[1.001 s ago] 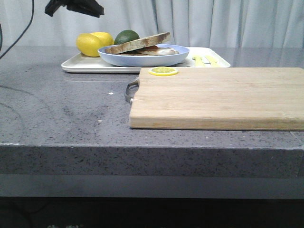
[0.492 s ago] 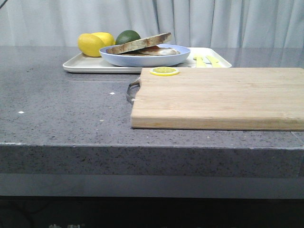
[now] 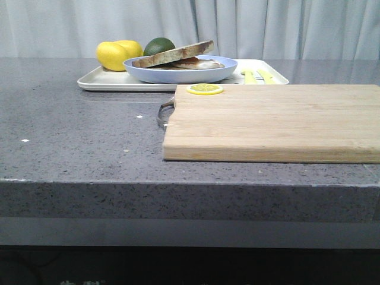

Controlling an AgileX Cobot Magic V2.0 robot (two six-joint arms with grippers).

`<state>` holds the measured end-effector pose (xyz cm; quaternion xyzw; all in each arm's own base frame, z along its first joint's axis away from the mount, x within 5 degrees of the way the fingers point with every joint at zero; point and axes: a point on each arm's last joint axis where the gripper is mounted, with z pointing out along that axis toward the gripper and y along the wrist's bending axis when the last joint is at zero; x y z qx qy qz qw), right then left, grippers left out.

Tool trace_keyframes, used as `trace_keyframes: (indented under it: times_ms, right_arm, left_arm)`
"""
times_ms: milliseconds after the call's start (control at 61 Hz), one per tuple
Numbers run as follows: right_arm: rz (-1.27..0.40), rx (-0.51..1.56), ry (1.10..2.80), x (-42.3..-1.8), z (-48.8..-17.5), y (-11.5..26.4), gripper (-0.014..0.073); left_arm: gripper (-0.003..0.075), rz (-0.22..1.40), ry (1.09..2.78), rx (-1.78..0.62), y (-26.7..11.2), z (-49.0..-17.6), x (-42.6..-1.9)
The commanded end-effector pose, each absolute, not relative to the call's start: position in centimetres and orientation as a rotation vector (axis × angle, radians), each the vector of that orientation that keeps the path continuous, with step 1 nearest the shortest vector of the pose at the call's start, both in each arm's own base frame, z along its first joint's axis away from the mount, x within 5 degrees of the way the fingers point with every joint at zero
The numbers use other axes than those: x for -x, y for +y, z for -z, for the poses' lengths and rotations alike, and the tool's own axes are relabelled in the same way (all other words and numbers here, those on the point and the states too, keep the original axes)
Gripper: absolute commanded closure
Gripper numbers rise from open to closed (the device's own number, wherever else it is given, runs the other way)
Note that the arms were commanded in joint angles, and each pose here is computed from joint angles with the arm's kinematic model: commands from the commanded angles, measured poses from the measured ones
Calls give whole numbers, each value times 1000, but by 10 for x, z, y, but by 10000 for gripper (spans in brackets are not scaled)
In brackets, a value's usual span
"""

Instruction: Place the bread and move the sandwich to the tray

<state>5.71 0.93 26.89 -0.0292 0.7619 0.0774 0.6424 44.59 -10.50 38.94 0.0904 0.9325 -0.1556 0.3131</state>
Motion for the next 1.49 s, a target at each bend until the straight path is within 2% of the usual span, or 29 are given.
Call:
trace_keyframes:
  times_ms: [0, 164, 328, 607, 919, 1476]
  right_arm:
    - [-166, 73, 1645, -58, -284, 9, 655]
    - [-166, 73, 1645, -58, -284, 9, 655]
    - [-166, 73, 1645, -58, -284, 9, 655]
    - [-166, 73, 1645, -58, -284, 9, 655]
    - [-166, 73, 1645, -58, -284, 9, 655]
    - [-166, 73, 1645, -58, -284, 9, 655]
  left_arm:
    - [741, 296, 2408, -240, -93, -425, -411]
    - [741, 63, 2512, -232, -71, -410, -385]
    - [741, 54, 2538, -212, -60, -406, -359]
    - [741, 59, 2476, -201, -51, -400, -312]
    - [741, -80, 2363, -62, -27, -379, -248]
    - [741, 60, 1973, -7, -10, -338, -115]
